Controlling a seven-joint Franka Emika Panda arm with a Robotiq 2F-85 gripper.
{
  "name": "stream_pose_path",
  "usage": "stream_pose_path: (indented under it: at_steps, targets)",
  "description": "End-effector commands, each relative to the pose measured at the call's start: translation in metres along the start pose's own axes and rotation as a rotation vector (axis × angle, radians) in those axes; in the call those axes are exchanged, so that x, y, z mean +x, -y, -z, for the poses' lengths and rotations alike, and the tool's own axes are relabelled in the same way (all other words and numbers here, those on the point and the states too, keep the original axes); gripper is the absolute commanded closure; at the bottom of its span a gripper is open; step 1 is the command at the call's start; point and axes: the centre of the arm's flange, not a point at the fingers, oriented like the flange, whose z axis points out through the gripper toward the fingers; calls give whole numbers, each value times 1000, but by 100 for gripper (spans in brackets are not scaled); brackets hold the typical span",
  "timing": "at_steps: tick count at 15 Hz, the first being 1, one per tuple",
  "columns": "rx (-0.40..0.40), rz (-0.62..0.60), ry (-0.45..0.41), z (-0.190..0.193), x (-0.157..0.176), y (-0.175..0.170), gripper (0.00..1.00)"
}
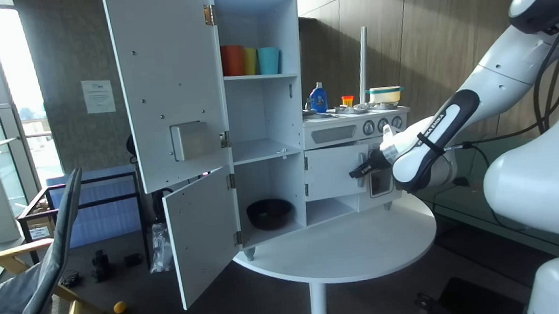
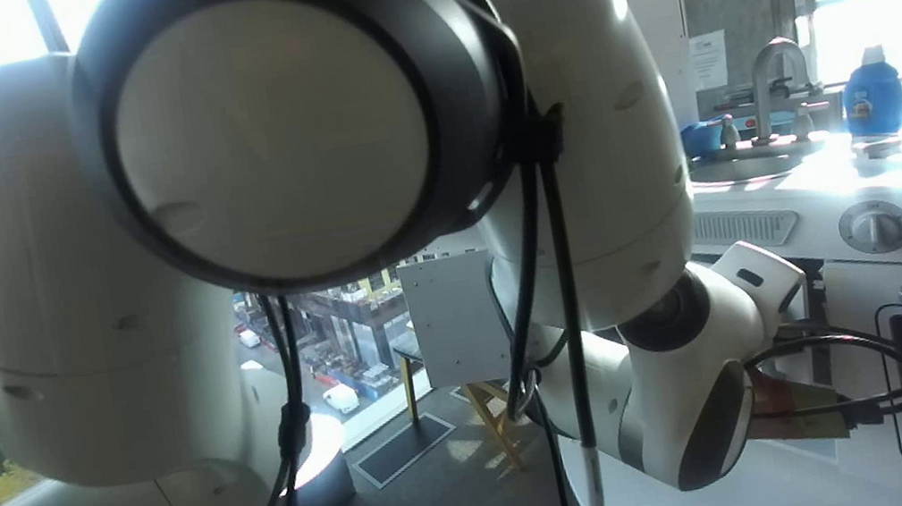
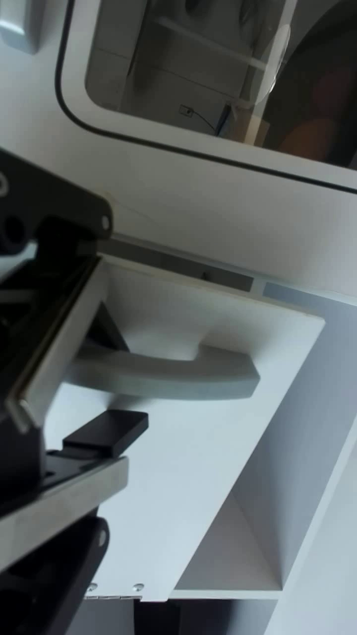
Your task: Open the top, bottom and middle cabinet doors
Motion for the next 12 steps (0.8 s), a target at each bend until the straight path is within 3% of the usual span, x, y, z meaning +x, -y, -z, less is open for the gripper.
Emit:
stream_pose_path:
  at_steps: [1,2,4,6,7,8,10,12]
  targets:
    - [84,91,122,15,0,21,88]
    - [90,106,145,19,0,22,85]
    - [105,119,177,27,3,21,91]
    - [131,96,185,34,5,21,82]
    - [144,90,184,36,5,21,86]
    - [162,71,182,40,7,22,56]
    - [184,37,188,43,12,25,56]
    - [212,17,211,44,18,32,45]
